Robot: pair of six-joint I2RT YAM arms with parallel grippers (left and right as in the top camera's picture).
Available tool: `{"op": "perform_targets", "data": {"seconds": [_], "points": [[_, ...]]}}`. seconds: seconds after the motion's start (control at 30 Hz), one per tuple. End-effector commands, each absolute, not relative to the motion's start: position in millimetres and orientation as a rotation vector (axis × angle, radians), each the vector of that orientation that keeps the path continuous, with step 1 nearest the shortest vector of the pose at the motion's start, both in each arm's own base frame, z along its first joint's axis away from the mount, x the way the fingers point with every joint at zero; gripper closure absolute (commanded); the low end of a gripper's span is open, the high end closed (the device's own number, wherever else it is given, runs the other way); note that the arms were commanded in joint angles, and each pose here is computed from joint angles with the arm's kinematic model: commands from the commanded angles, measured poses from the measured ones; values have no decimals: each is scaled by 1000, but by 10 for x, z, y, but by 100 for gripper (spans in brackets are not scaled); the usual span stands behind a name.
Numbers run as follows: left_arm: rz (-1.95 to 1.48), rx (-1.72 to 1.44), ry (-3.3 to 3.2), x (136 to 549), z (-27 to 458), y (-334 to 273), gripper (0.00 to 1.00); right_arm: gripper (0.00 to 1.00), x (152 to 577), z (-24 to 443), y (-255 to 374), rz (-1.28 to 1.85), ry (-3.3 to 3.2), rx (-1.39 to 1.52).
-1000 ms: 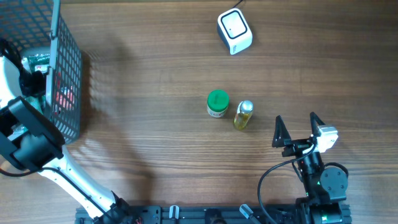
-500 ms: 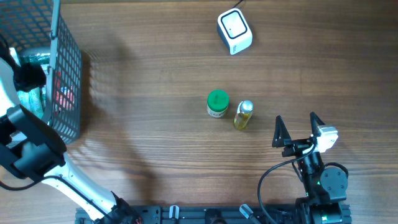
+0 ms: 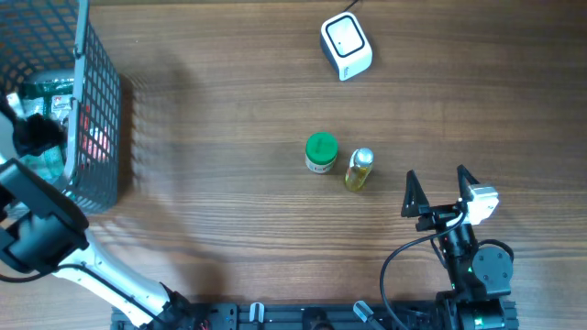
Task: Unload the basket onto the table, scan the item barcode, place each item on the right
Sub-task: 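Grasp the green-white gloves packet inside the basket with the left gripper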
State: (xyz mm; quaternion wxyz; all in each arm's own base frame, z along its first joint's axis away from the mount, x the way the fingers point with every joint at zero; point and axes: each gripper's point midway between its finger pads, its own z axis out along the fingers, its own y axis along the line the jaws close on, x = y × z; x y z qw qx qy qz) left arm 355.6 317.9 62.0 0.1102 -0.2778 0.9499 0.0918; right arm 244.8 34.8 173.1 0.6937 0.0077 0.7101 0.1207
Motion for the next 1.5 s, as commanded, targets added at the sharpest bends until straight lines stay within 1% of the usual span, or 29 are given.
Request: {"op": "perform_targets", "data": {"seconds": [0.0, 0.17, 0.6, 0.7, 0.8, 1.1, 1.2, 1.27, 1.3, 1.33, 1.37, 1.4, 1.47], "points": [[-21, -753, 2726, 3719, 650, 2953, 0, 0, 2447, 1749, 333, 267, 1577, 31], [-77, -651, 2736, 3786, 659, 2841, 1, 0, 2447, 1749, 333, 267, 1577, 31], [-50, -587, 2717, 3905, 637, 2849, 0, 0, 2447, 1749, 333, 267, 1577, 31], [-44, -564, 2721, 3961, 557, 2818, 0, 0, 2447, 1749, 333, 267, 1577, 31], [-54, -538, 2748, 3989, 378, 2783, 0, 1, 2447, 1749, 333, 267, 1577, 31], [-79, -556, 2838, 3922, -156, 2773, 1, 0, 2447, 1749, 333, 267, 1577, 31], [3, -577, 2881, 3834, -249, 2858, 9, 0, 2447, 1749, 333, 267, 1577, 31], [73, -591, 2908, 3771, -289, 2930, 43, 0, 2447, 1749, 333, 267, 1577, 31], [77, -592, 2909, 3769, -292, 2935, 52, 0, 2447, 1749, 333, 268, 1577, 31], [78, -591, 2908, 3772, -292, 2938, 57, 0, 2447, 1749, 333, 268, 1577, 31], [79, -591, 2906, 3776, -291, 2940, 54, 0, 2447, 1749, 333, 268, 1577, 31], [79, -591, 2906, 3776, -291, 2940, 36, 0, 2447, 1749, 333, 267, 1577, 31], [84, -589, 2900, 3784, -261, 2947, 25, 0, 2447, 1749, 333, 267, 1577, 31]]}}
